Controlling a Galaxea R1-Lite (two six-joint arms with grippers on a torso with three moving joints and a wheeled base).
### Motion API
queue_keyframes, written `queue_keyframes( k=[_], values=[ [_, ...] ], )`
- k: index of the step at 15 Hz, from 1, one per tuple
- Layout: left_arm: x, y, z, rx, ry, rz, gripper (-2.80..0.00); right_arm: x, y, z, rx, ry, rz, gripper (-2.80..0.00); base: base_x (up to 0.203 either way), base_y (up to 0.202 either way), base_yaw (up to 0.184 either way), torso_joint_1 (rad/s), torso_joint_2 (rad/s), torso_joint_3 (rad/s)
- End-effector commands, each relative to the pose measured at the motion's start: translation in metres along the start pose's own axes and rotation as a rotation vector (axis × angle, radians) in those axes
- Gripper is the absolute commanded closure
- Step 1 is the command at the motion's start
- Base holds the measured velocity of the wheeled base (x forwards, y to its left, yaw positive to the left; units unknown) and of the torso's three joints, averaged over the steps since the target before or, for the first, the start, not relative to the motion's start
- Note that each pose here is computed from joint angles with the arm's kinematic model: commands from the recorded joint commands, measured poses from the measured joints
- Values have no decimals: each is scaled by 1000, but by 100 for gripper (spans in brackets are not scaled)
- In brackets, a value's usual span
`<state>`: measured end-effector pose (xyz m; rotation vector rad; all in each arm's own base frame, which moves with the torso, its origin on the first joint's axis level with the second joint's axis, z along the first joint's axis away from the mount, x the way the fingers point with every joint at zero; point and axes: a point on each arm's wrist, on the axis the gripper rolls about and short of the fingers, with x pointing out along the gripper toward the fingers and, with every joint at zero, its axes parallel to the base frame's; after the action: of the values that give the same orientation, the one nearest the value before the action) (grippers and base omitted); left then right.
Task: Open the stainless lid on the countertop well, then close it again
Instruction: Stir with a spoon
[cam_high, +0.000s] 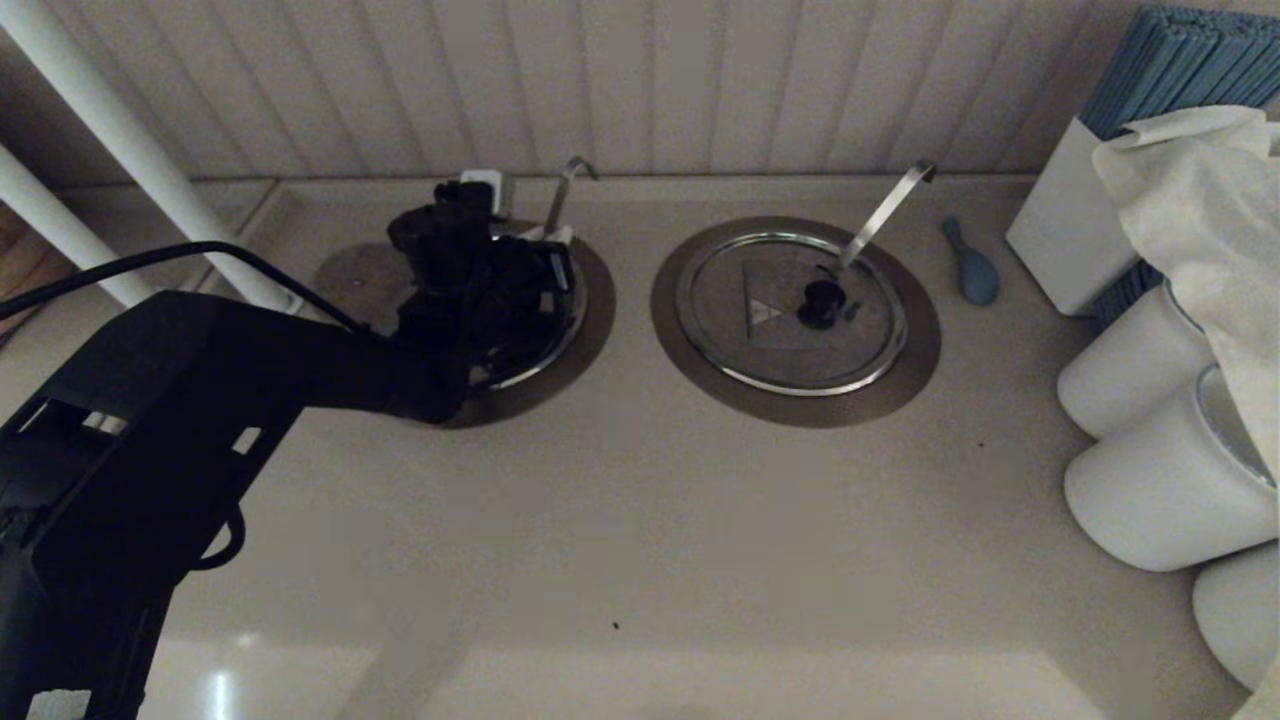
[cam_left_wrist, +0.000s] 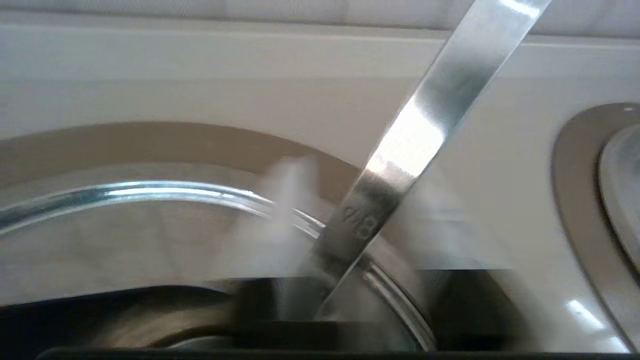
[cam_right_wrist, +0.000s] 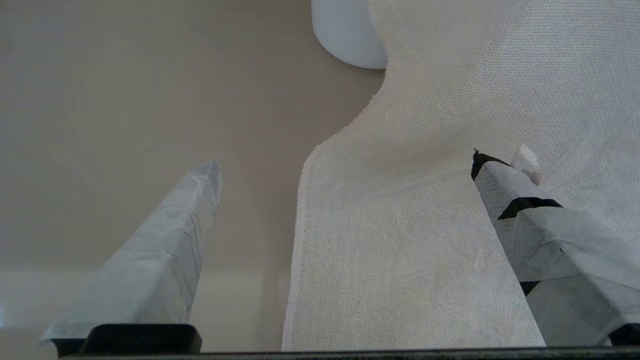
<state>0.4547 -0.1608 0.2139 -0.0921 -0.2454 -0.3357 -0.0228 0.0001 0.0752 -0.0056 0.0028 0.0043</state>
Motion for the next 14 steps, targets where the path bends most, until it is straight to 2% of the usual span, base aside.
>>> queue_keyframes(
  k=[1,5,10,14],
  values=[
    [-1,0,2,-4,-5,-2,0,0,0,0,0,0,0,-280,0,0,0,0,0,0],
    [1,1,-7,-4,11,-1,0,0,0,0,0,0,0,-280,0,0,0,0,0,0],
    [-12,6,32,-13,-43,13,0,0,0,0,0,1,0,-280,0,0,0,0,0,0],
    [-25,23,33,-3,14,20,0,0,0,0,0,0,0,-280,0,0,0,0,0,0]
  ],
)
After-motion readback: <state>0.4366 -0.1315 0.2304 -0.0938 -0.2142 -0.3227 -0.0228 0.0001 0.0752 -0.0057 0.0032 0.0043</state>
